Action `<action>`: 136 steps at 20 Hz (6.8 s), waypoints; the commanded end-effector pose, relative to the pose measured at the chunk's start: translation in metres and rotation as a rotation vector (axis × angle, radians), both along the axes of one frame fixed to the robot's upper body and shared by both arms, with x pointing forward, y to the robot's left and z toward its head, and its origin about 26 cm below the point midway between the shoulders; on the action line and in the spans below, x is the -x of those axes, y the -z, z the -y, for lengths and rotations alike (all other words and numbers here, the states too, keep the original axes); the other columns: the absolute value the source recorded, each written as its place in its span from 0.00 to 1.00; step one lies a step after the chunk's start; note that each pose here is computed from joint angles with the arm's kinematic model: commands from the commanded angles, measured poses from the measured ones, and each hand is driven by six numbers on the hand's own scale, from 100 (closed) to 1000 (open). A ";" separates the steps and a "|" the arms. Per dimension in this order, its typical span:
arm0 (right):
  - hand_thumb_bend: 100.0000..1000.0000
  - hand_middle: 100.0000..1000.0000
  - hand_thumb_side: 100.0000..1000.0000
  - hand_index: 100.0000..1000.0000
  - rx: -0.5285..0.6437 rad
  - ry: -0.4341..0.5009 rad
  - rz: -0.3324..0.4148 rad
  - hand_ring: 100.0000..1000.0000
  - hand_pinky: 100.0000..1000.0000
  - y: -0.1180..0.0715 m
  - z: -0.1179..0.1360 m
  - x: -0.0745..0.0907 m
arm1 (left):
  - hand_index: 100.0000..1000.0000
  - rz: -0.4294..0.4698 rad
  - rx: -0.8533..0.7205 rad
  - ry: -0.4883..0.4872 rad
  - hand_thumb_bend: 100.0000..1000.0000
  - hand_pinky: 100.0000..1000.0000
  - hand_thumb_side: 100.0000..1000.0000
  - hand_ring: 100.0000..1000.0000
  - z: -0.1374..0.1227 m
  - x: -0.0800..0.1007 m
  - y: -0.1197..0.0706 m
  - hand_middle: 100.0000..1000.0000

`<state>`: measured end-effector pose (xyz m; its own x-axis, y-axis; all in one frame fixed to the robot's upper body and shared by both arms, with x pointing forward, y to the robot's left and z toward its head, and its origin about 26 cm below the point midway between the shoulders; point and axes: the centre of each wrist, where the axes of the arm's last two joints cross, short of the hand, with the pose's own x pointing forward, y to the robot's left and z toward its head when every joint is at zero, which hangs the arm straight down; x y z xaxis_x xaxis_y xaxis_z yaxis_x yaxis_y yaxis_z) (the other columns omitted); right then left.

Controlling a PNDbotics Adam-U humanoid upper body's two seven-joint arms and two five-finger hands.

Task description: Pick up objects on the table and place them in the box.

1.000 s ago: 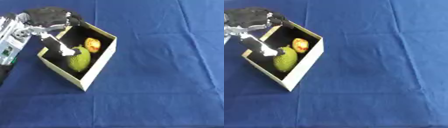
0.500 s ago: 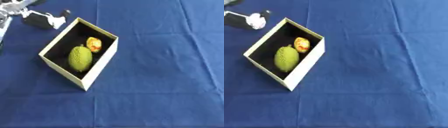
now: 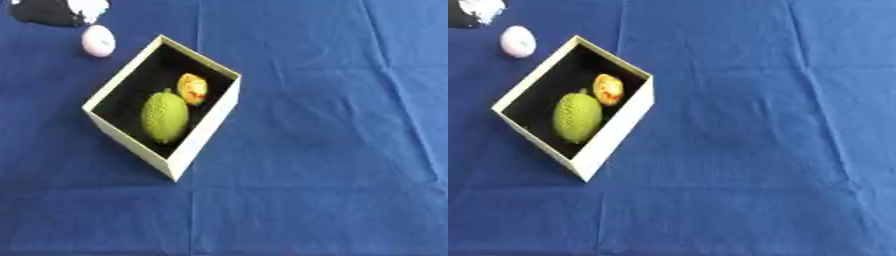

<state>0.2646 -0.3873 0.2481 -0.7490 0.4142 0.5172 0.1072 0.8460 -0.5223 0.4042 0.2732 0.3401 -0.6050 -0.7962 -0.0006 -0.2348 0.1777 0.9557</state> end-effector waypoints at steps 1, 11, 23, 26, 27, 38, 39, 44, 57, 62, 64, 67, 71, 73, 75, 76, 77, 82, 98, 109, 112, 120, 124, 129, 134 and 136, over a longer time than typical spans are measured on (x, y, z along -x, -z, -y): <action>0.00 0.35 0.47 0.70 0.027 0.000 0.035 0.84 0.90 -0.011 -0.001 0.002 | 0.90 -0.035 0.017 -0.106 0.11 0.83 0.38 0.84 -0.013 -0.007 -0.013 0.76; 0.00 0.35 0.46 0.70 0.035 -0.010 0.040 0.84 0.90 -0.013 -0.003 0.001 | 0.91 -0.160 -0.026 -0.269 0.30 0.87 0.38 0.89 -0.023 -0.050 0.008 0.81; 0.00 0.34 0.46 0.70 0.037 -0.009 0.030 0.84 0.90 -0.011 -0.004 0.001 | 0.91 -0.250 -0.108 -0.419 0.36 0.87 0.39 0.91 -0.053 -0.081 0.055 0.81; 0.00 0.34 0.46 0.70 0.037 -0.008 0.027 0.84 0.90 -0.010 -0.003 0.001 | 0.91 -0.262 -0.116 -0.455 0.33 0.86 0.37 0.90 -0.058 -0.084 0.062 0.81; 0.00 0.34 0.46 0.70 0.037 -0.008 0.026 0.84 0.90 -0.010 -0.003 0.001 | 0.91 -0.267 -0.120 -0.462 0.32 0.86 0.37 0.90 -0.060 -0.084 0.064 0.81; 0.00 0.34 0.46 0.70 0.037 -0.011 0.010 0.84 0.90 -0.006 -0.004 0.000 | 0.89 -0.247 -0.047 -0.525 0.11 0.83 0.32 0.87 -0.064 -0.087 0.072 0.78; 0.00 0.34 0.46 0.70 0.037 -0.010 0.009 0.84 0.90 -0.006 -0.004 0.000 | 0.87 -0.245 -0.034 -0.526 0.03 0.80 0.30 0.84 -0.063 -0.087 0.073 0.75; 0.00 0.34 0.46 0.70 0.038 -0.007 0.000 0.85 0.91 -0.004 -0.004 0.001 | 0.82 -0.223 0.015 -0.537 0.00 0.74 0.20 0.77 -0.063 -0.088 0.073 0.69; 0.00 0.34 0.47 0.70 0.032 -0.011 -0.019 0.85 0.91 0.000 -0.004 0.001 | 0.62 -0.018 0.015 -0.583 0.00 0.54 0.00 0.51 -0.056 -0.088 0.069 0.44; 0.00 0.34 0.47 0.70 0.033 -0.009 -0.023 0.85 0.91 0.000 -0.004 0.001 | 0.59 0.061 0.021 -0.539 0.01 0.52 0.00 0.48 -0.056 -0.083 0.059 0.41; 0.00 0.34 0.47 0.70 0.035 -0.008 -0.021 0.85 0.91 0.000 -0.003 0.002 | 0.60 0.102 -0.007 -0.502 0.03 0.52 0.00 0.49 -0.054 -0.079 0.051 0.41; 0.00 0.34 0.47 0.70 0.038 -0.007 -0.016 0.85 0.91 -0.001 -0.002 0.002 | 0.60 0.162 -0.051 -0.432 0.06 0.52 0.00 0.48 -0.048 -0.071 0.038 0.41; 0.00 0.34 0.47 0.70 0.042 -0.009 -0.011 0.85 0.91 -0.002 -0.002 0.002 | 0.60 0.242 -0.114 -0.301 0.06 0.52 0.00 0.48 -0.034 -0.061 0.033 0.41; 0.00 0.34 0.46 0.70 0.043 -0.010 -0.011 0.85 0.91 -0.002 -0.002 0.002 | 0.60 0.274 -0.139 -0.226 0.06 0.52 0.00 0.48 -0.026 -0.055 0.034 0.41; 0.00 0.34 0.46 0.70 0.043 -0.010 -0.012 0.85 0.91 -0.002 -0.002 0.002 | 0.60 0.305 -0.157 -0.147 0.06 0.52 0.00 0.48 -0.017 -0.050 0.037 0.41; 0.00 0.34 0.46 0.70 0.044 -0.010 -0.012 0.85 0.91 -0.002 -0.002 0.002 | 0.60 0.318 -0.165 -0.108 0.06 0.52 0.00 0.48 -0.013 -0.047 0.038 0.41; 0.00 0.34 0.47 0.70 0.044 -0.011 -0.012 0.85 0.91 -0.002 -0.002 0.002 | 0.60 0.327 -0.175 -0.068 0.05 0.52 0.00 0.48 -0.009 -0.044 0.040 0.41; 0.00 0.34 0.47 0.70 0.047 -0.018 -0.005 0.85 0.91 -0.003 -0.002 0.002 | 0.61 0.298 -0.243 0.112 0.00 0.54 0.00 0.47 0.003 -0.025 0.057 0.41; 0.00 0.34 0.47 0.71 0.042 -0.044 0.011 0.85 0.91 -0.005 -0.005 0.000 | 0.61 0.024 -0.366 0.271 0.00 0.53 0.00 0.48 0.025 0.039 0.065 0.41; 0.00 0.34 0.47 0.70 0.037 -0.039 -0.005 0.84 0.91 -0.002 -0.004 0.001 | 0.87 -0.049 -0.459 0.275 0.13 0.77 0.19 0.78 0.043 0.044 0.060 0.74; 0.00 0.33 0.47 0.70 0.037 -0.036 -0.010 0.84 0.91 -0.001 -0.004 0.001 | 0.92 -0.046 -0.484 0.255 0.20 0.85 0.36 0.88 0.041 0.043 0.060 0.84; 0.00 0.33 0.47 0.70 0.039 -0.033 -0.023 0.85 0.91 0.001 -0.004 0.001 | 0.94 0.084 -0.445 0.204 0.42 0.89 0.63 0.93 0.035 0.052 0.047 0.88; 0.00 0.33 0.47 0.70 0.037 -0.030 -0.026 0.85 0.91 0.002 -0.004 0.001 | 0.94 0.119 -0.422 0.194 0.40 0.88 0.60 0.92 0.032 0.054 0.045 0.87; 0.00 0.34 0.47 0.70 0.032 -0.029 -0.022 0.85 0.91 0.001 -0.003 0.002 | 0.92 0.235 -0.269 0.173 0.26 0.85 0.53 0.89 0.024 0.066 0.028 0.84; 0.00 0.35 0.47 0.71 0.012 -0.039 0.049 0.85 0.90 -0.007 -0.001 0.002 | 0.92 0.378 0.016 0.183 0.08 0.84 0.49 0.86 0.013 0.081 0.010 0.82; 0.00 0.37 0.47 0.71 -0.008 -0.044 0.104 0.84 0.90 -0.012 -0.001 0.002 | 0.91 0.434 0.202 0.220 0.00 0.83 0.53 0.84 0.008 0.086 0.004 0.80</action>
<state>0.2665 -0.3845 0.2454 -0.7904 0.3662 0.4910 0.0996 0.8678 -0.4868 0.3264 0.2605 0.3212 -0.7288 -0.6659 -0.1592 -0.5008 0.3599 0.7872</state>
